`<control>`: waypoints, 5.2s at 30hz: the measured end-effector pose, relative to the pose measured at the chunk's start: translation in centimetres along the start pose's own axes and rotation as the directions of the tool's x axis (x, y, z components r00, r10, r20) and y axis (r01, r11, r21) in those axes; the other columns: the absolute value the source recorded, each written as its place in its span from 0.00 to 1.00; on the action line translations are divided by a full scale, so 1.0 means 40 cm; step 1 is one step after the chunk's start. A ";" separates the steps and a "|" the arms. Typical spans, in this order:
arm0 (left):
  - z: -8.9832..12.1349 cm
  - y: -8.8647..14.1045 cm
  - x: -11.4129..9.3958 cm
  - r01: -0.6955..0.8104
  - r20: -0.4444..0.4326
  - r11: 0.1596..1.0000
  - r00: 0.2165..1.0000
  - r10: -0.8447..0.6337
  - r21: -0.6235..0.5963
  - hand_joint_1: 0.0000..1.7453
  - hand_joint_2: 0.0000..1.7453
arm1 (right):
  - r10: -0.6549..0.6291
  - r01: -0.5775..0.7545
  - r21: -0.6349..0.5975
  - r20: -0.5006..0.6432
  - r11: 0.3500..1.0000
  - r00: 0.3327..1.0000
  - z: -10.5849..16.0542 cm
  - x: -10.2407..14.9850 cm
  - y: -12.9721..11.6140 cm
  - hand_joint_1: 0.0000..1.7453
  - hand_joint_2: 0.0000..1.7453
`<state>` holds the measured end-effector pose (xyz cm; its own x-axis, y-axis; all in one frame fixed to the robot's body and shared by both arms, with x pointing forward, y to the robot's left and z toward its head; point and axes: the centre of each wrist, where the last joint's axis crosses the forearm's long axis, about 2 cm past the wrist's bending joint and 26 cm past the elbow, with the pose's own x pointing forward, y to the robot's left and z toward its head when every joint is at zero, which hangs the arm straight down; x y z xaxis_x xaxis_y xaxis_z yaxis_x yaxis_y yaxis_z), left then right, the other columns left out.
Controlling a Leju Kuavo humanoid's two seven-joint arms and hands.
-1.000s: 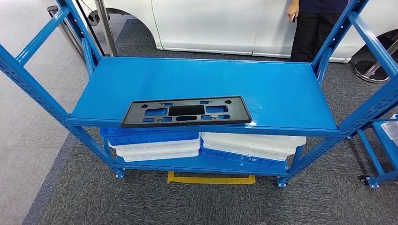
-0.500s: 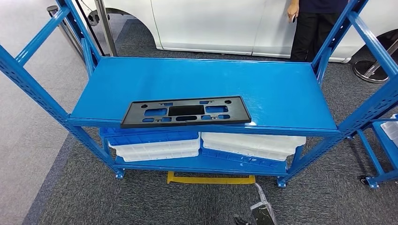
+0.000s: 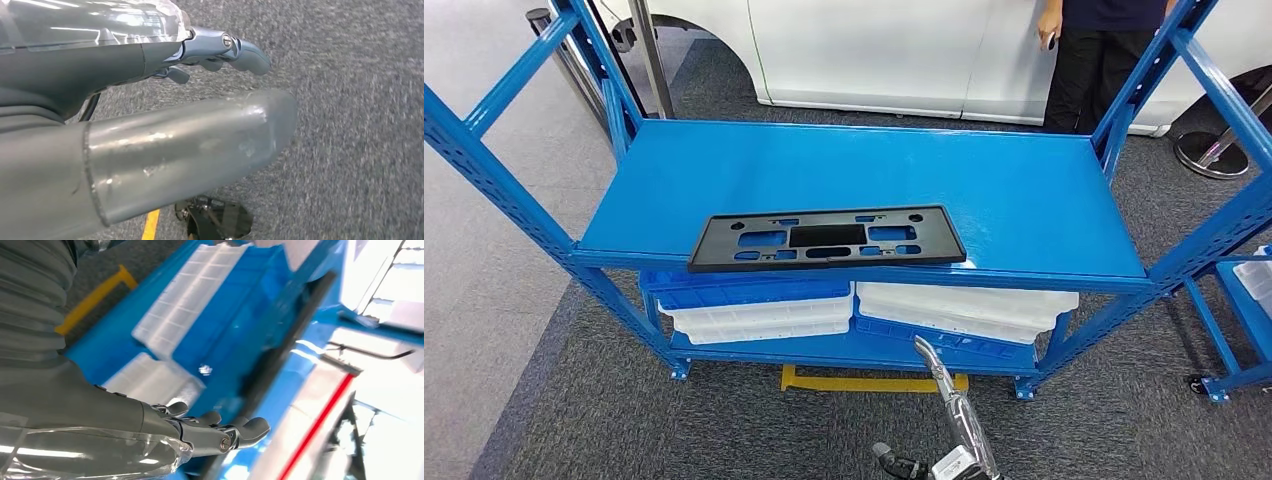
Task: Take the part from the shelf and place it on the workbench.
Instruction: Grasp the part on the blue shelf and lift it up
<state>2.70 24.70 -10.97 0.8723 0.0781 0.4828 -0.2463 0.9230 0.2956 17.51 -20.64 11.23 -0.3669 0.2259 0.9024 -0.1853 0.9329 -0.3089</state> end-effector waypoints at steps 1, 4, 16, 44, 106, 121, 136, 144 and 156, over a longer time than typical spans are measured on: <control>0.000 -0.001 0.000 0.005 0.005 1.000 1.000 -0.005 -0.008 0.00 0.00 | 0.013 -0.014 0.007 0.011 1.000 1.000 -0.003 0.012 -0.001 0.00 1.00; 0.001 -0.001 -0.001 0.017 0.014 1.000 1.000 -0.017 -0.025 0.00 0.00 | 0.086 -0.087 0.016 0.030 0.996 0.996 -0.007 0.036 -0.002 0.00 1.00; -0.002 -0.002 0.003 0.041 0.030 0.998 0.999 -0.040 -0.054 0.00 0.00 | 0.476 -0.458 -0.132 0.192 0.879 0.858 -0.032 0.094 -0.016 0.00 1.00; -0.021 0.020 0.019 0.115 0.101 0.983 0.990 -0.101 -0.140 0.00 0.00 | 0.901 -0.846 -0.313 0.197 0.432 0.387 -0.157 0.048 0.063 0.00 1.00; -0.052 0.116 0.001 0.145 0.107 0.971 0.986 -0.126 -0.188 0.00 0.00 | 0.876 -0.850 -0.224 0.210 0.476 0.435 -0.230 0.010 0.096 0.00 1.00; -0.059 0.128 0.006 0.161 0.112 0.969 0.984 -0.141 -0.188 0.00 0.00 | 0.874 -0.874 -0.157 0.255 0.459 0.413 -0.261 0.012 0.125 0.00 1.00; -0.061 0.127 0.012 0.209 0.136 0.963 0.973 -0.187 -0.169 0.00 0.00 | 0.885 -0.900 -0.103 0.261 0.423 0.386 -0.290 -0.006 0.148 0.00 1.00; -0.061 0.129 0.012 0.234 0.173 0.956 0.964 -0.203 -0.176 0.00 0.00 | 0.894 -0.909 -0.081 0.239 0.408 0.380 -0.311 -0.013 0.166 0.00 1.00; -0.061 0.122 0.016 0.269 0.224 0.943 0.949 -0.224 -0.197 0.00 0.00 | 0.905 -0.922 -0.051 0.217 0.385 0.366 -0.335 -0.026 0.173 1.00 1.00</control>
<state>3.10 30.19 -11.22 0.7881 -0.2172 0.5760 0.0861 0.9654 0.2462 28.83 -10.64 12.18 -0.4996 0.8661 -0.0146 0.3131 0.1648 -0.9353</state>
